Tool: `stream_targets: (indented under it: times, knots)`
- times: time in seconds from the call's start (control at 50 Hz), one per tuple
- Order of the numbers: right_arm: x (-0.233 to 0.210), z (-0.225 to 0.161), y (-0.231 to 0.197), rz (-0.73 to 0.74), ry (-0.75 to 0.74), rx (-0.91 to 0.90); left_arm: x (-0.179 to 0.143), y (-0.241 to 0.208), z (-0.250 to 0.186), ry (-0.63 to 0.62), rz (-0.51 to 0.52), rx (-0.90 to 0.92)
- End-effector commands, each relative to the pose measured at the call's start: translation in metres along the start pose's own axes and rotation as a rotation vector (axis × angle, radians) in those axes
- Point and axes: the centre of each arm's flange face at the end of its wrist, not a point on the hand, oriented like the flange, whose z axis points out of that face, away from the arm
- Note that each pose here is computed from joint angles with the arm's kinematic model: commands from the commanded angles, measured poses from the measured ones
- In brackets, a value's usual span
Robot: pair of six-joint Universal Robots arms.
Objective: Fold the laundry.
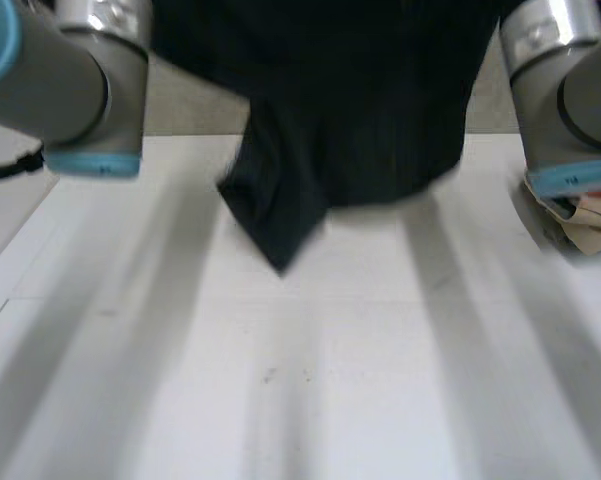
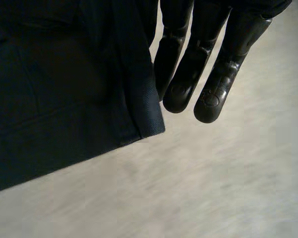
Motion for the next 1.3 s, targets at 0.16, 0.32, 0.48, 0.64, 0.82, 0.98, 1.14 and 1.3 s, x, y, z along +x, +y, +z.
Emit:
stream_targets:
  times: [0.16,0.32,0.48,0.64,0.82,0.98,1.14,1.3]
  knots:
    - [-0.072,-0.045,0.033,0.049,-0.204,-0.116,0.048,0.050,-0.078,0.192,-0.107,-0.207]
    - [-0.126,-0.127,0.065,0.146,-0.490,-0.372,0.091,0.074,-0.180,0.424,-0.142,-0.442]
    - [-0.129,-0.193,0.069,0.169,-0.752,-0.623,0.087,0.046,-0.251,0.611,-0.157,-0.573]
    - [-0.080,-0.234,0.027,0.168,-0.984,-0.805,0.040,0.006,-0.286,0.756,-0.134,-0.735]
    - [-0.025,-0.298,-0.019,0.017,-1.313,-0.863,-0.018,-0.060,-0.347,1.112,-0.098,-1.013]
    - [-0.029,-0.292,-0.014,0.010,-1.243,-0.822,-0.001,-0.068,-0.320,1.010,-0.167,-0.866]
    - [-0.062,-0.258,0.020,0.028,-1.063,-0.792,0.053,-0.028,-0.271,0.864,-0.170,-0.755]
    - [-0.095,-0.208,0.058,0.000,-0.817,-0.734,0.117,0.031,-0.204,0.667,-0.061,-0.534]
